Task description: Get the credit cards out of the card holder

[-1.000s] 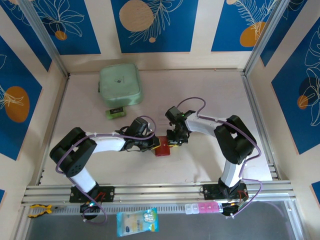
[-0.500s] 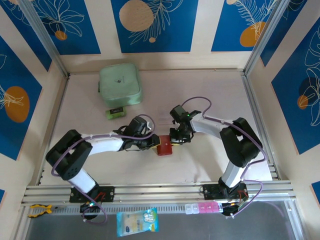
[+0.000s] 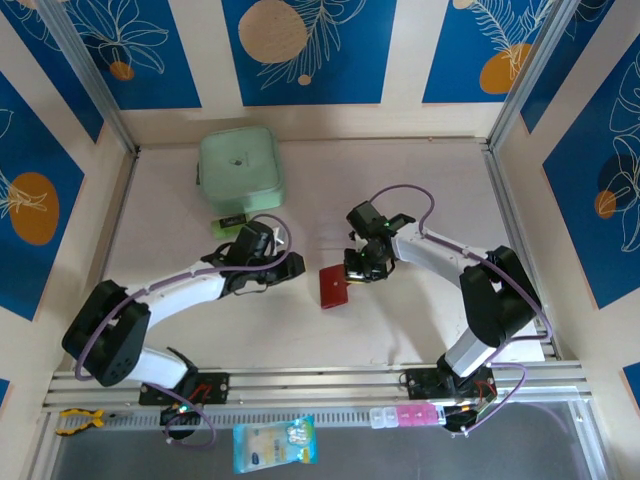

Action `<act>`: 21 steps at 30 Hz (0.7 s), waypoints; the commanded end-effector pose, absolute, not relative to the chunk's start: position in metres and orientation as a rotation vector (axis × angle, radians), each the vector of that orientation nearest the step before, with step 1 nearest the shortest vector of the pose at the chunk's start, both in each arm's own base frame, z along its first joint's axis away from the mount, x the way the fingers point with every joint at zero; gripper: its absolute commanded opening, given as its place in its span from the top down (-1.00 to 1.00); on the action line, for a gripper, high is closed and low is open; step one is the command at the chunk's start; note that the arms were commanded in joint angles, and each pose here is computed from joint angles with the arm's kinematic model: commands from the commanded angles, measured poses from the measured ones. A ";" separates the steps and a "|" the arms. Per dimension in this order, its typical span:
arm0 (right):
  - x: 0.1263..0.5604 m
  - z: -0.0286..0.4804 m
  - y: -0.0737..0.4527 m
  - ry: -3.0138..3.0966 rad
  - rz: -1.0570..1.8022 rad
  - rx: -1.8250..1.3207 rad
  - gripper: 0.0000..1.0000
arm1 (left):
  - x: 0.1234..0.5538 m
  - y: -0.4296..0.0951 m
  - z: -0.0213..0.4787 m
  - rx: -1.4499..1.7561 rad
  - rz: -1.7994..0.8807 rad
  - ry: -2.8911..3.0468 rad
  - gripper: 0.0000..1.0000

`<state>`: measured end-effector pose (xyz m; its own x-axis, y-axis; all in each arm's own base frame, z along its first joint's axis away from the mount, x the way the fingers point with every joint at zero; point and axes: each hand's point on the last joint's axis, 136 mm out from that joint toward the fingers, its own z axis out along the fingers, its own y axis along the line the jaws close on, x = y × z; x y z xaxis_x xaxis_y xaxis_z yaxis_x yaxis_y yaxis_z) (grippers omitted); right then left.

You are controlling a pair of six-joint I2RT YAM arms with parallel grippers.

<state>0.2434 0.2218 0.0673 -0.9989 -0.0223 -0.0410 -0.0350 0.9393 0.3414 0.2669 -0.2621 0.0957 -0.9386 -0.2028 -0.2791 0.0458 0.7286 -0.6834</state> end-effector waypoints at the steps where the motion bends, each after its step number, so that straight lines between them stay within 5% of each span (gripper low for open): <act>1: 0.238 0.085 0.234 3.057 0.584 -0.108 1.00 | 0.266 -0.255 0.101 -0.093 -1.028 2.588 0.29; 21: 0.236 0.107 0.289 3.045 0.580 -0.223 1.00 | 0.256 -0.246 0.096 -0.143 -1.149 2.563 0.27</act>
<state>0.2377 0.2872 0.0984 -0.9866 -0.1451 -0.0747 -0.1624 0.9175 0.3632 0.2552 -0.2439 0.0842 -0.9449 -0.2100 -0.2513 0.0292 0.7102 -0.7034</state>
